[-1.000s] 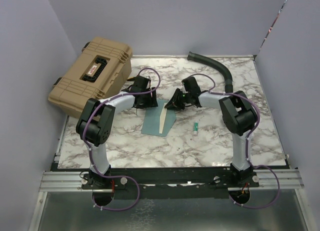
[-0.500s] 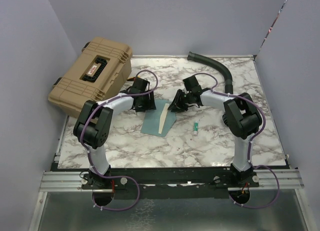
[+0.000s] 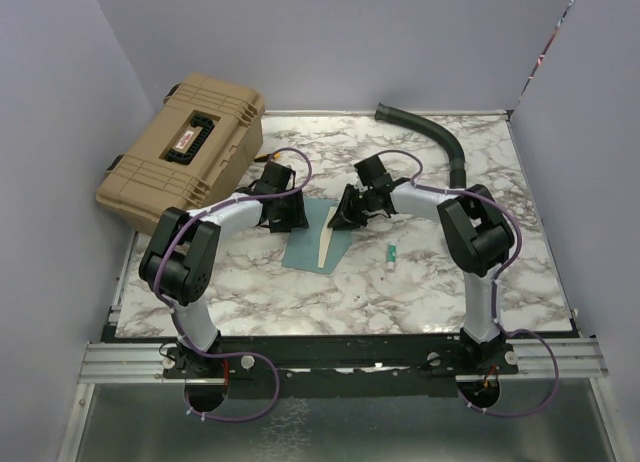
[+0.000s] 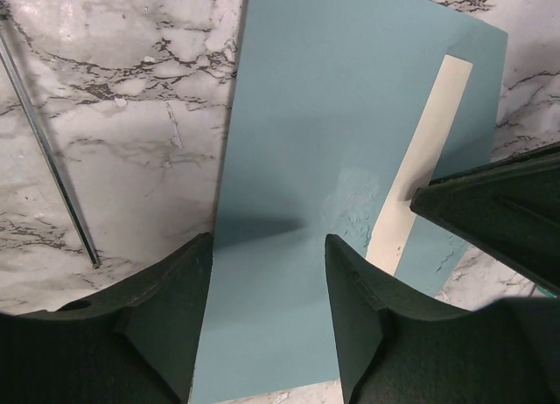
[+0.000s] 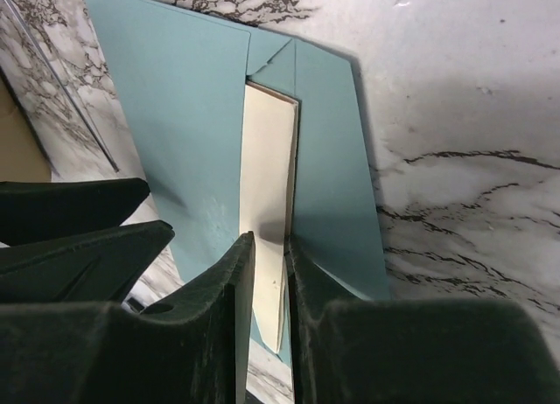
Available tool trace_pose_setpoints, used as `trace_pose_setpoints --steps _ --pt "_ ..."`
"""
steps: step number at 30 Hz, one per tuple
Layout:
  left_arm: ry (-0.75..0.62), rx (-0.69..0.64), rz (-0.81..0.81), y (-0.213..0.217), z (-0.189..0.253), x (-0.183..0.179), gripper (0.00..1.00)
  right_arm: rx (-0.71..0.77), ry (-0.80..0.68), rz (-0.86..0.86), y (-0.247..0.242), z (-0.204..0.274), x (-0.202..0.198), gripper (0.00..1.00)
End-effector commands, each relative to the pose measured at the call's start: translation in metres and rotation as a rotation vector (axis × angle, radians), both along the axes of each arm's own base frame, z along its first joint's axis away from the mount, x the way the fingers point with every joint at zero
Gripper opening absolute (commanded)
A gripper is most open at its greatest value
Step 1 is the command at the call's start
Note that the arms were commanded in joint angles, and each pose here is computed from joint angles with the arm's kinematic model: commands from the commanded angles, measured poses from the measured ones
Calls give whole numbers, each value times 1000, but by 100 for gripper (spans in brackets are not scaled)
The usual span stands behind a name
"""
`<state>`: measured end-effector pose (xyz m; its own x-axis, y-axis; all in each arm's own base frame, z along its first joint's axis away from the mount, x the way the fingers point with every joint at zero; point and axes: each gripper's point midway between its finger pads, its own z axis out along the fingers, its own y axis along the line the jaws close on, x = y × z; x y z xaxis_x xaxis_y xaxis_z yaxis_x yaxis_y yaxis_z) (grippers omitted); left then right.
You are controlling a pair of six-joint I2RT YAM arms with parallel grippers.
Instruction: Place the letter into the envelope and seal it
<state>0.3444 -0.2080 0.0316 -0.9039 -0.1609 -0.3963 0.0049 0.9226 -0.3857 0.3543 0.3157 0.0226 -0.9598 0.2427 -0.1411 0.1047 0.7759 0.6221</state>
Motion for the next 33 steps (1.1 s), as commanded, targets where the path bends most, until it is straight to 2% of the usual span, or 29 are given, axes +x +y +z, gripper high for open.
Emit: trace_pose_setpoints --steps 1,7,18,22,27,33 --pt "193 36 -29 9 -37 -47 56 -32 24 10 0 -21 -2 23" --pt "185 23 -57 4 -41 -45 56 18 22 19 8 -21 -2 13" --pt "187 -2 -59 0 -40 -44 55 62 25 -7 12 -23 -3 12" --pt "167 11 -37 3 -36 -41 55 29 -22 -23 2 -4 -4 16" --pt "151 7 -37 3 -31 -38 56 -38 -77 -58 -14 15 -2 33" --pt "119 20 -42 2 -27 -29 61 -62 -61 -71 -14 6 3 35"
